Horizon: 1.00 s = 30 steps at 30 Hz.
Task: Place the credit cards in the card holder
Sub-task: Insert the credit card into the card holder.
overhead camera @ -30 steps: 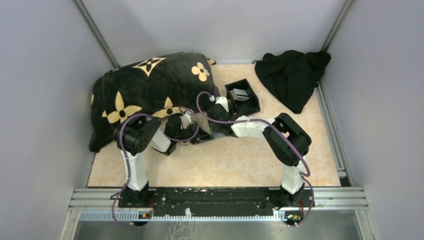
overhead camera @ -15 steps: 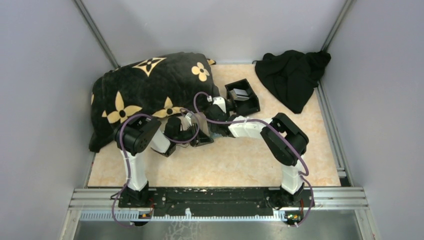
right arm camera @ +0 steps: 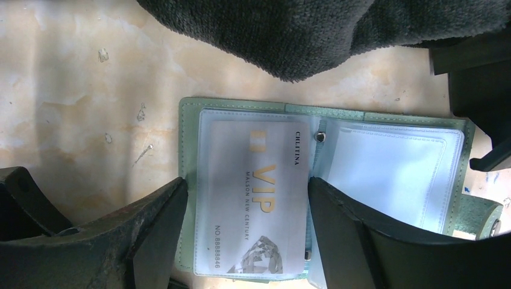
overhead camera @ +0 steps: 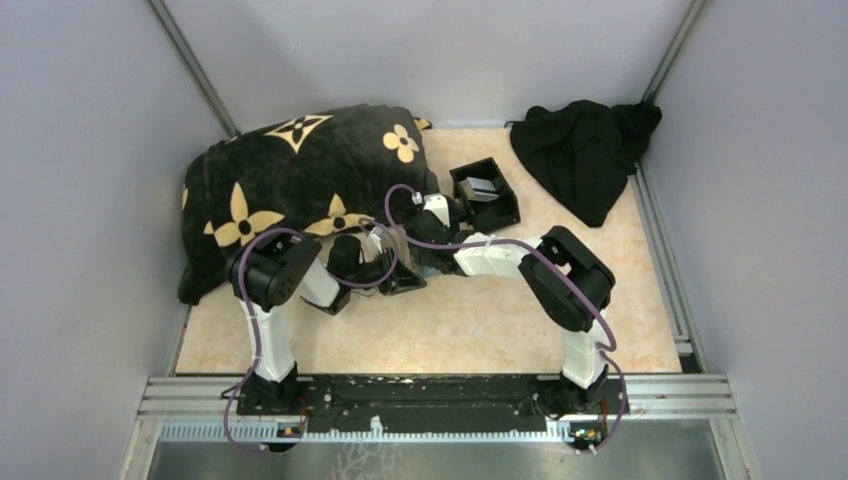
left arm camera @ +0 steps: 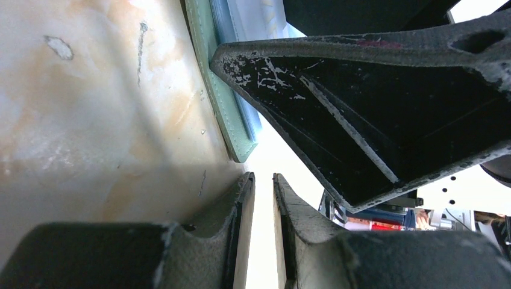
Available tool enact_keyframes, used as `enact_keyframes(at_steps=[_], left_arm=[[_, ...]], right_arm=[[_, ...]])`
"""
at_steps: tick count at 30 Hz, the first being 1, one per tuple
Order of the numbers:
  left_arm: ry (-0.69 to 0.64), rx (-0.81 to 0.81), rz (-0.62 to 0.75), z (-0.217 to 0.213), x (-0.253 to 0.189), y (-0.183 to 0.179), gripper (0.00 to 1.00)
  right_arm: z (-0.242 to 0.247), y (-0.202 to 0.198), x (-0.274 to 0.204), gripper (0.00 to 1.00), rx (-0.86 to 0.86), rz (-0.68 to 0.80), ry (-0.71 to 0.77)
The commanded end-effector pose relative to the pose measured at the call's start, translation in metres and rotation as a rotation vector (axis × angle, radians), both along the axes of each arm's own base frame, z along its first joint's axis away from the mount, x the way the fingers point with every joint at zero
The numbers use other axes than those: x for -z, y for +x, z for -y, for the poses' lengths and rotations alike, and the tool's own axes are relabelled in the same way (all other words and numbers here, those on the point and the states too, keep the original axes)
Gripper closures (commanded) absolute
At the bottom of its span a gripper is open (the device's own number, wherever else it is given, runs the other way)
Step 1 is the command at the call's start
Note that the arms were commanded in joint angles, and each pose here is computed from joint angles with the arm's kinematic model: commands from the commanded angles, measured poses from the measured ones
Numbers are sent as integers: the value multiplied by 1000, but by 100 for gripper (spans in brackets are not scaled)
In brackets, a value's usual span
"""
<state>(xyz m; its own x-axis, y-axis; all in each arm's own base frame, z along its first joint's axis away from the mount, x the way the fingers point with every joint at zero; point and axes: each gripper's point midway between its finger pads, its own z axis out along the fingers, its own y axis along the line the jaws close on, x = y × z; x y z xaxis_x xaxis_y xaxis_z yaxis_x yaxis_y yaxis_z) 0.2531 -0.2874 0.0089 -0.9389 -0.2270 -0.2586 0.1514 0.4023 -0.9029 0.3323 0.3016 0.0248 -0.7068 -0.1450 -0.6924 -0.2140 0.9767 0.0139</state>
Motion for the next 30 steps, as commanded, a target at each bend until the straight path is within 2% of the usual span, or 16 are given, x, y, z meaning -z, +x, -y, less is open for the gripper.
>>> enact_keyframes(at_steps=[1, 22, 27, 30], left_arm=[[272, -36, -292, -44, 84, -55, 72], [312, -76, -315, -50, 89, -52, 72], [317, -82, -317, -51, 89, -53, 73], [320, -82, -319, -51, 90, -54, 73]], right_arm=[[17, -54, 48, 26, -37, -226, -88], [13, -59, 44, 42, -27, -252, -60], [12, -56, 40, 51, -16, -245, -57], [10, -55, 38, 53, -13, -243, -53]])
